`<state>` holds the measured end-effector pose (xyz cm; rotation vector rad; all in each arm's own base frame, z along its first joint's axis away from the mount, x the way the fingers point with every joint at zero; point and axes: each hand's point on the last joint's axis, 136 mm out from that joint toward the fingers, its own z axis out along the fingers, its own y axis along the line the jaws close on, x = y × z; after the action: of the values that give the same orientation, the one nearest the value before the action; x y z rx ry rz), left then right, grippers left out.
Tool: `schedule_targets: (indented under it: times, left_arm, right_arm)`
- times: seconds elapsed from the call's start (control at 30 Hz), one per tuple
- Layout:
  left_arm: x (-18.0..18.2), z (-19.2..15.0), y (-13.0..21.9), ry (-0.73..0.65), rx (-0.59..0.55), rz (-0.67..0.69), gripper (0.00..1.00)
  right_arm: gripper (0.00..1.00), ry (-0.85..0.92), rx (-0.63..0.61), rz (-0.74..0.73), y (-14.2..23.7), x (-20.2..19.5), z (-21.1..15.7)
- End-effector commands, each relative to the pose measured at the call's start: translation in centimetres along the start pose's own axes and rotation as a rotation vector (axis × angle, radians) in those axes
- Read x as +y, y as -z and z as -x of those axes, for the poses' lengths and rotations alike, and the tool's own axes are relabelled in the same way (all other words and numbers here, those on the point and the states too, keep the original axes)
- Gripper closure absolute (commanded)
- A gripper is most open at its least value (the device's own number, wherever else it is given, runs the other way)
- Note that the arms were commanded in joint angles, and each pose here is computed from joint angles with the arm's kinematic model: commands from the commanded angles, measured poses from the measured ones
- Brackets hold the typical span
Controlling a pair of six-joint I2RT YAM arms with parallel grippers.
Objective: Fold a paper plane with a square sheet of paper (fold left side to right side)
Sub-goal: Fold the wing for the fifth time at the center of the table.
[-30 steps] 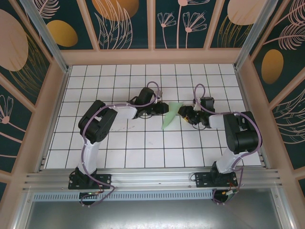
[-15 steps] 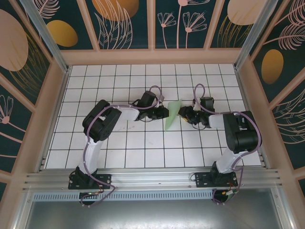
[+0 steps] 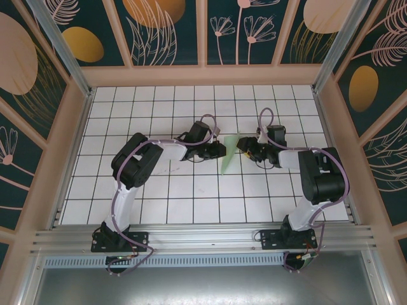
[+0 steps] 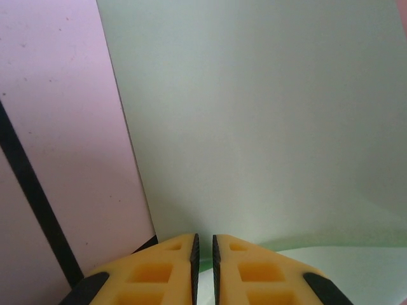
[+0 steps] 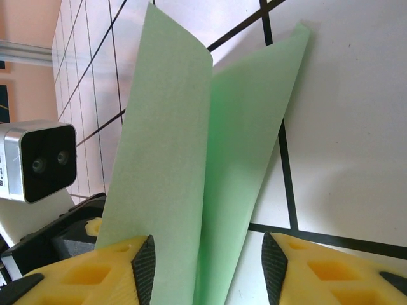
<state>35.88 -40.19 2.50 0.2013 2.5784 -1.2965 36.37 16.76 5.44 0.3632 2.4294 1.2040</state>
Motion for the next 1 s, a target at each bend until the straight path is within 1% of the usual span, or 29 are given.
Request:
schedule_targets:
  times: [0.0, 0.2, 0.33, 0.67, 0.97]
  left_arm:
    - [1.4, -1.2, -1.3, 0.003, 0.033, 0.049, 0.84]
    - [1.4, -1.3, -1.5, -0.001, 0.042, 0.059, 0.84]
    - [1.4, -1.3, -1.7, -0.004, 0.044, 0.063, 0.84]
    - [1.0, -1.3, -1.9, -0.012, 0.046, 0.064, 0.84]
    - [0.3, -0.9, -1.4, -0.019, 0.030, 0.053, 0.84]
  right_arm:
    - [0.47, 0.035, 0.001, 0.044, 0.1, 1.9, 0.6]
    - [0.40, 0.045, 0.001, 0.057, -0.1, 2.4, 0.9]
    - [0.38, 0.044, 0.000, 0.056, -0.3, 2.4, 1.1]
    - [0.40, 0.019, 0.024, 0.004, -2.0, 1.3, 1.2]
    - [0.41, -0.035, 0.050, -0.071, -3.1, -0.9, 0.6]
